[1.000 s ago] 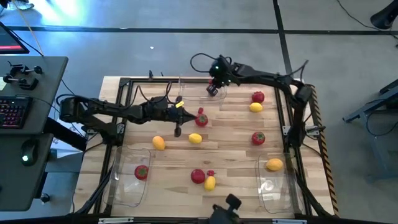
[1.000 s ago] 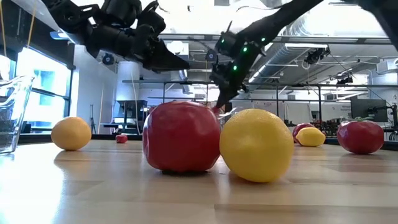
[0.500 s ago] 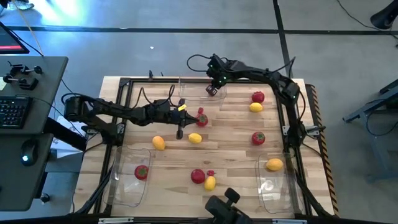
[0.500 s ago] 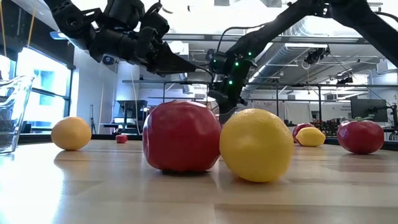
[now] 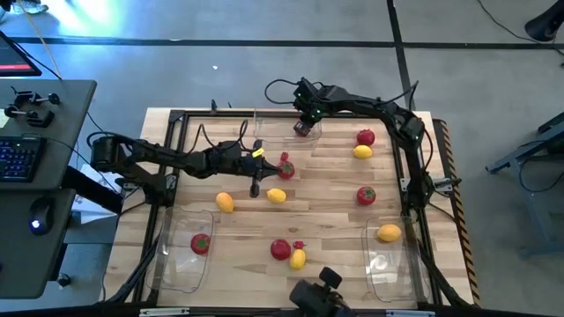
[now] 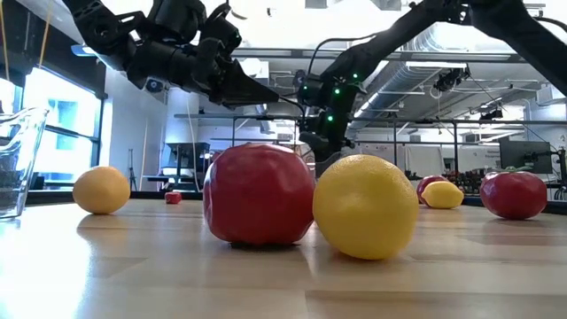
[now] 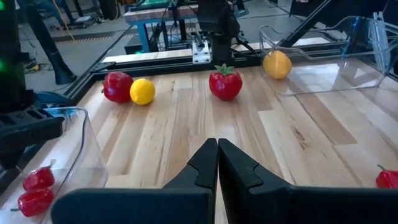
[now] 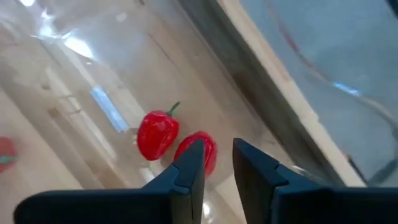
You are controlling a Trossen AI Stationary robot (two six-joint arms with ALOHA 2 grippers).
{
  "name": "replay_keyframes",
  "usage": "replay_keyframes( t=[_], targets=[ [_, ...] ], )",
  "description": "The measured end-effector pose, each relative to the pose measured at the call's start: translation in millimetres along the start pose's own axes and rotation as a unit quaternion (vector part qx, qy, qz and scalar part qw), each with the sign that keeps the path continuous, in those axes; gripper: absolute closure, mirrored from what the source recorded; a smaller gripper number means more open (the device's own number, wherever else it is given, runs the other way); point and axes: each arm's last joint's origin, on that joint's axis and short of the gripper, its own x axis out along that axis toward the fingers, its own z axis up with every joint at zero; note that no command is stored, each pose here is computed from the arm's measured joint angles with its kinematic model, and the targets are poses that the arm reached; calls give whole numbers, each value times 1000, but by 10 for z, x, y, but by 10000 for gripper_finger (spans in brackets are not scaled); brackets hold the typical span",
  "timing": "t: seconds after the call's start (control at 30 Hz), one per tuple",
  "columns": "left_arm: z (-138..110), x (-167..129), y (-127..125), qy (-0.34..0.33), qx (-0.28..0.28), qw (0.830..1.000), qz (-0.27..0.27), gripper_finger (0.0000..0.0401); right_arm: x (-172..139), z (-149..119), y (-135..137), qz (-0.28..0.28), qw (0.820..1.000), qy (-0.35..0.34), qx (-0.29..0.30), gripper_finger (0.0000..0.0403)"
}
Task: Sort produce into baskets
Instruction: Put the red tomato into the bottom left transparent bin
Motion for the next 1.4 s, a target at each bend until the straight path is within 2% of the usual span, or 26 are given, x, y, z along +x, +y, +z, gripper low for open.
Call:
replay_keyframes(
  t=[0.23,0.43,0.6,0.9,1.2,1.4],
  targets=[
    [-14,0,-1,7,7,1000,-1,401,-350,21,173,-20,998,-23,-50,396],
    [-17,0,-1,9,12,1000,-1,401,-692,-83,432,-26,994,-82,-70,401],
    [-25,0,-3,13,11,1000,-2,401,-725,-397,674,-3,987,-146,-64,402],
    [-20,0,-2,10,14,1000,-1,401,-771,-1152,1078,43,967,-247,-36,403],
    [-16,-2,8,8,12,1000,1,401,-809,-1645,1400,81,956,-279,-53,403],
    [-27,-2,6,14,11,1000,0,401,-793,-1796,1561,79,955,-277,-63,402]
  ],
)
